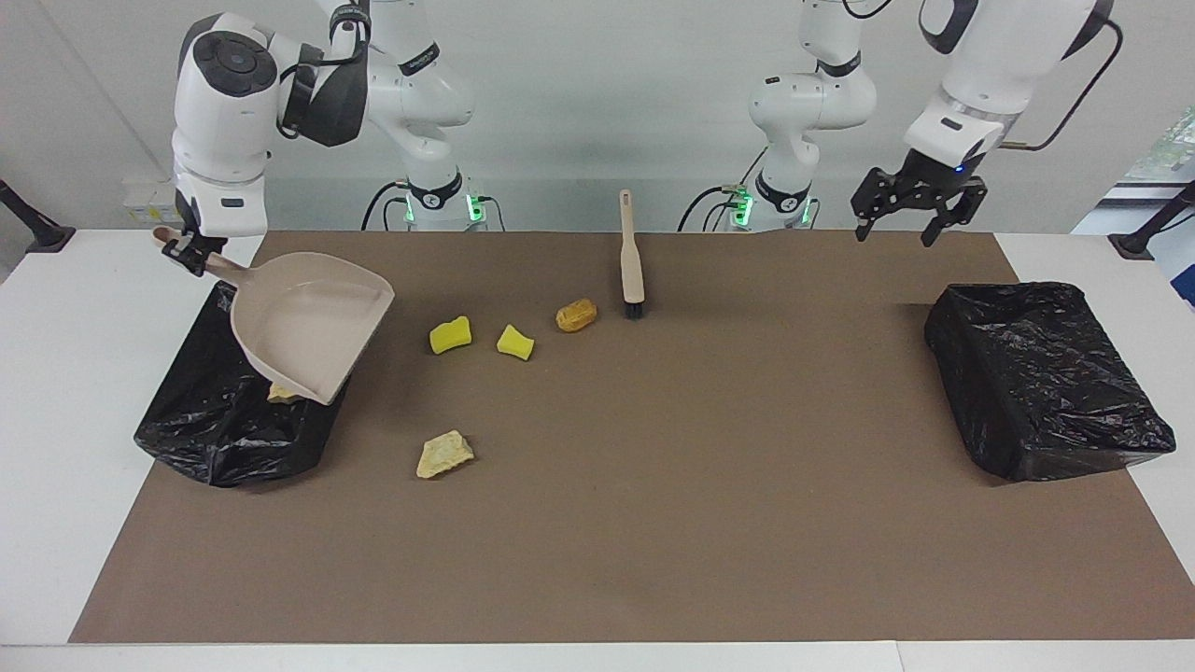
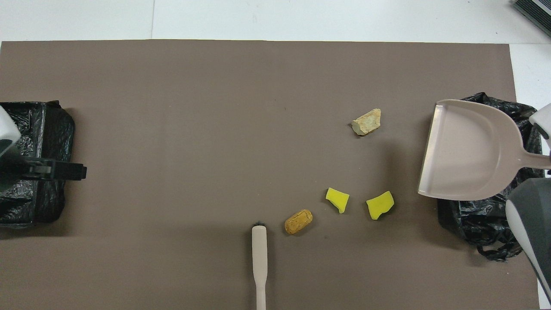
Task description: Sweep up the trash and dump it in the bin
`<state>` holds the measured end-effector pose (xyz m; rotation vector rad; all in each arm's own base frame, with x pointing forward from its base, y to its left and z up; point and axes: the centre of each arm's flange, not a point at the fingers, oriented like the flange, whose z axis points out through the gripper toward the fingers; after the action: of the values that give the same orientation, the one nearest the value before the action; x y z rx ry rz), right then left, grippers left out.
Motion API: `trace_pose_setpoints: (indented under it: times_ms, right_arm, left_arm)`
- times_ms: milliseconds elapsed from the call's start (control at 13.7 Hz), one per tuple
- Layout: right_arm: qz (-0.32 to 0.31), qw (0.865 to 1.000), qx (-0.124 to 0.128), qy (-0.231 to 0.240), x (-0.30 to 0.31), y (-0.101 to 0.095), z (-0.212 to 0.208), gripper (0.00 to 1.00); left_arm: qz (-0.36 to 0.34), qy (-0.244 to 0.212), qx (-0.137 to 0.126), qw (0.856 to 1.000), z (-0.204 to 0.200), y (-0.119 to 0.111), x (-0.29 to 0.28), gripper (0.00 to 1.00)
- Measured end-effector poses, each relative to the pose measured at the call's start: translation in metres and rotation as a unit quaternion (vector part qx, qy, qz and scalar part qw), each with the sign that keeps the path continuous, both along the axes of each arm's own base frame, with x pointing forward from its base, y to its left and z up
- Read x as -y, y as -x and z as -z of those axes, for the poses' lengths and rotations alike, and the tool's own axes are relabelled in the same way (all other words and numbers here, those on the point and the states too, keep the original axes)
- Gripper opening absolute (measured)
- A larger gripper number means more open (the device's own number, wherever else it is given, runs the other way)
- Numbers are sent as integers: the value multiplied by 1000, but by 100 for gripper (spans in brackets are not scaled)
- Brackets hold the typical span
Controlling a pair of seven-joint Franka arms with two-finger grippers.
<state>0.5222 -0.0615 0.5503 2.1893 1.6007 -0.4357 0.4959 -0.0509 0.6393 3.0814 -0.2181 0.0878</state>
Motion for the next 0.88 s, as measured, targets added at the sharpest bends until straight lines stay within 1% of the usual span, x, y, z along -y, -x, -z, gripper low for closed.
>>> trace_pose_setpoints:
  times_ms: [146, 292, 365, 511, 657, 730, 877]
  right_arm:
    - [18, 999, 13, -36, -28, -1, 3, 32]
    - [39, 996, 28, -71, -61, -1, 6, 32]
    - [58, 994, 38, -84, -81, -1, 9, 32]
    - [107, 987, 56, -105, -127, -1, 21, 32]
    - [173, 975, 68, -120, -175, 1, 39, 32]
    - [210, 967, 70, -128, -193, 3, 48, 32]
    - [304, 939, 73, -143, -219, 6, 66, 32]
  left_arm:
    - [5, -1, -10, 1000, -17, -10, 0, 100]
    - [7, -9, -21, 1000, -24, -24, -1, 100]
    - [6, -12, -26, 1000, -24, -31, -3, 100]
    - [4, -13, -29, 999, -24, -41, -6, 100]
    - [3, -13, -33, 999, -22, -46, -7, 100]
    - [3, -14, -33, 999, -23, -46, -7, 100]
    - [3, -14, -31, 999, -26, -45, -8, 100]
